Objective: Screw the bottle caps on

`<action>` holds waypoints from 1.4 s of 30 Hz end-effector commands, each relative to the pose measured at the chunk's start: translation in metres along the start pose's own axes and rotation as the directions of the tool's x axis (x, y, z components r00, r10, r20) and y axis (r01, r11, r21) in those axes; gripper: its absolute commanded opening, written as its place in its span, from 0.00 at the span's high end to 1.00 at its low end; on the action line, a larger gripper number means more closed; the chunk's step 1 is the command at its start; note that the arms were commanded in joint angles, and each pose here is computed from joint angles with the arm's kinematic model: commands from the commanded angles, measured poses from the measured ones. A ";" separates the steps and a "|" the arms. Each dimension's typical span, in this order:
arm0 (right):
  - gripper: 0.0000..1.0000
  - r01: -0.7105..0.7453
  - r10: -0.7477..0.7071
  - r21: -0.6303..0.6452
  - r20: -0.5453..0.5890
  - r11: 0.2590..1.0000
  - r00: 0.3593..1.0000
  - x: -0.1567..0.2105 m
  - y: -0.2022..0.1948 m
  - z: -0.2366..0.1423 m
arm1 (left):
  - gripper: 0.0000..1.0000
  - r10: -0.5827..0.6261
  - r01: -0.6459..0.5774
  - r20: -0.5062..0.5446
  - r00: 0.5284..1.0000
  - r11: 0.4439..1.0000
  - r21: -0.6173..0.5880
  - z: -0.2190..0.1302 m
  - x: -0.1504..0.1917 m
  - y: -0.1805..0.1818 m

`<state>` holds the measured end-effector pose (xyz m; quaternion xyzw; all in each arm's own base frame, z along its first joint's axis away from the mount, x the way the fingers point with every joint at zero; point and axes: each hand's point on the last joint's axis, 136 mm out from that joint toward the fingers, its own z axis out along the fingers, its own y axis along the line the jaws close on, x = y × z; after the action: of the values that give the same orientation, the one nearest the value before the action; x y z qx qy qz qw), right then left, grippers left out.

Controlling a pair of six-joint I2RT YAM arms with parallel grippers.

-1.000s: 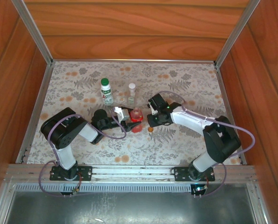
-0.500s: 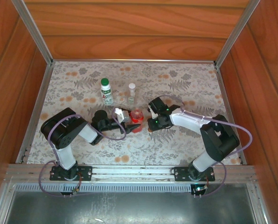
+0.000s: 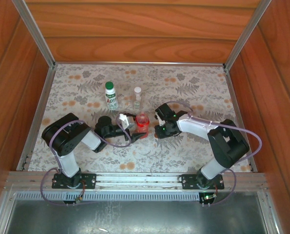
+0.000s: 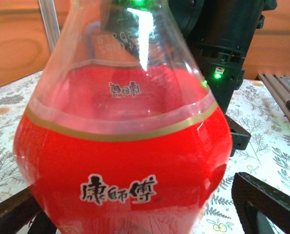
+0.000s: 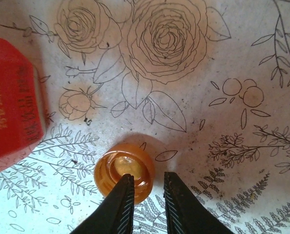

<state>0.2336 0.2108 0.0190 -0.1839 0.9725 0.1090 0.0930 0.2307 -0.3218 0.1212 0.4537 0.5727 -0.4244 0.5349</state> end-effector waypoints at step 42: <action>1.00 0.295 -0.029 -0.086 0.931 0.952 0.363 -0.072 0.042 -0.268 | 0.36 -0.061 0.097 0.176 0.982 0.974 -0.203 0.066 -0.181 -0.020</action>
<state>0.2487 0.2041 0.2919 -0.1835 0.7291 0.2883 0.5930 0.2349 -0.3919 0.2899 0.3320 0.5908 -0.3981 0.6183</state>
